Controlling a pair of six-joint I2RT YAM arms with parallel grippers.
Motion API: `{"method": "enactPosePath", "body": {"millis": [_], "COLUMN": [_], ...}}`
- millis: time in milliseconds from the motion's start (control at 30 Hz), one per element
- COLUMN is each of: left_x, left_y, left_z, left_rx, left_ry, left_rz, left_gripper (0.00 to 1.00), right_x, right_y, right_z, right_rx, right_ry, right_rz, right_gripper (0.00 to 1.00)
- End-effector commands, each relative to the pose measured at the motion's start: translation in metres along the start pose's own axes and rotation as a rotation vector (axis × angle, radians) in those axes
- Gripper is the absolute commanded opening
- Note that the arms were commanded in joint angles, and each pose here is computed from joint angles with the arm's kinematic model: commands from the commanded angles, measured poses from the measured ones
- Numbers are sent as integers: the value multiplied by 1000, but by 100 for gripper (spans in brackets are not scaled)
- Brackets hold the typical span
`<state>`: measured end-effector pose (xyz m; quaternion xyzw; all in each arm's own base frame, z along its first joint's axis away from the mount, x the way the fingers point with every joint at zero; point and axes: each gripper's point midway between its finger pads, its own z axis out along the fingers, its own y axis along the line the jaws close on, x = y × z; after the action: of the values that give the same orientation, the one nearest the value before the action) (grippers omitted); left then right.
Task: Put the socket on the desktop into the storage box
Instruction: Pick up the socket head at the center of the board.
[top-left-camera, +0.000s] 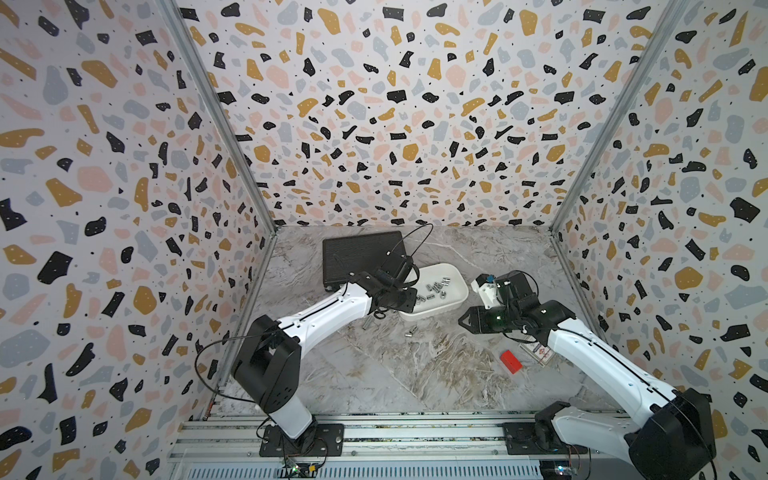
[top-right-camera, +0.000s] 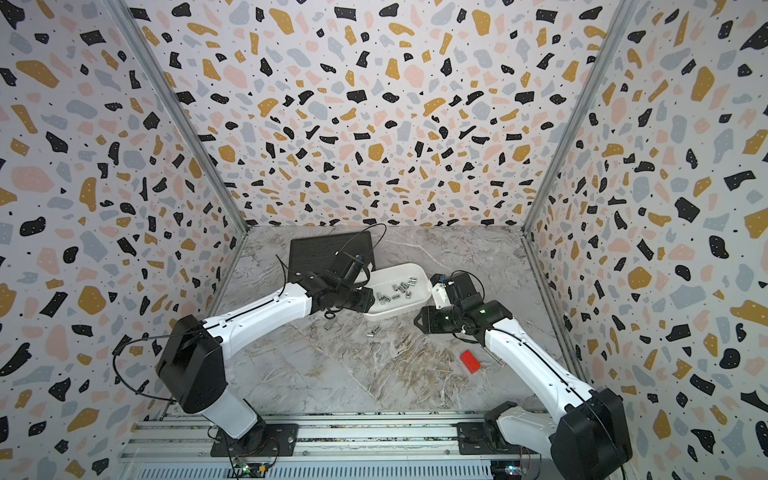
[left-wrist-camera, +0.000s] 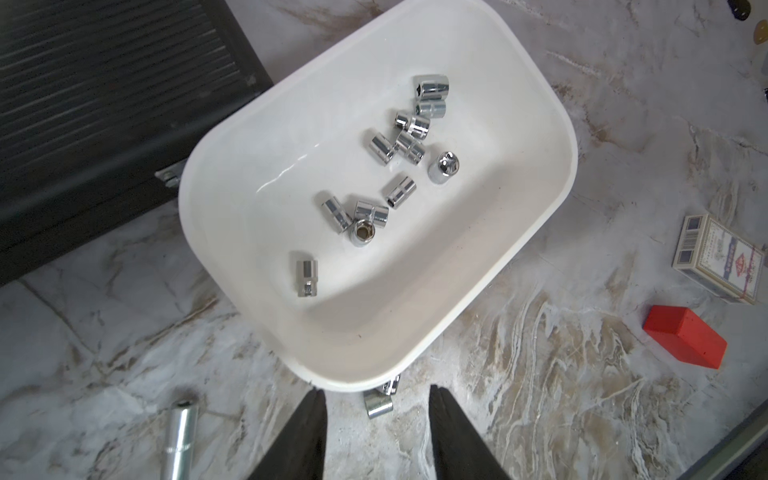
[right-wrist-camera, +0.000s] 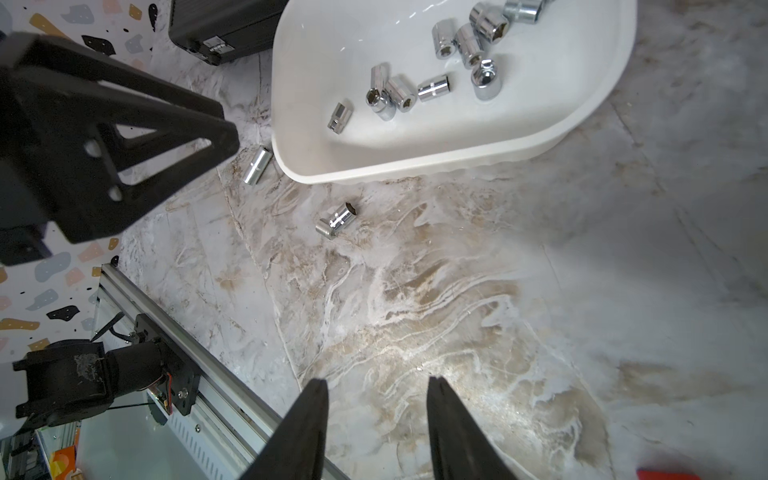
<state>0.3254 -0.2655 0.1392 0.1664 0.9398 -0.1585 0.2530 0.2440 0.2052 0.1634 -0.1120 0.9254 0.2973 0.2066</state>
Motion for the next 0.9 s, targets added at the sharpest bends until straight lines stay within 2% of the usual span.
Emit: {"method": "enactPosePath", "body": {"millis": [0, 500, 700, 867], "left_x": [2, 50, 60, 64], "left_y": [14, 77, 94, 108], "left_z": [-11, -37, -41, -38], "left_rx": [-28, -122, -151, -182], "left_ry": [-38, -36, -33, -17], "left_rz": [-42, -198, -238, -266], "left_gripper": [45, 51, 53, 59], "right_x": [-13, -13, -11, -9], "right_y": [22, 76, 95, 105], "right_z": [-3, 29, 41, 48], "right_rx": [-44, -124, -151, -159], "right_ry": [-18, 93, 129, 151], "right_rz": [-73, -235, -303, -348], "right_gripper": [44, 44, 44, 45]}}
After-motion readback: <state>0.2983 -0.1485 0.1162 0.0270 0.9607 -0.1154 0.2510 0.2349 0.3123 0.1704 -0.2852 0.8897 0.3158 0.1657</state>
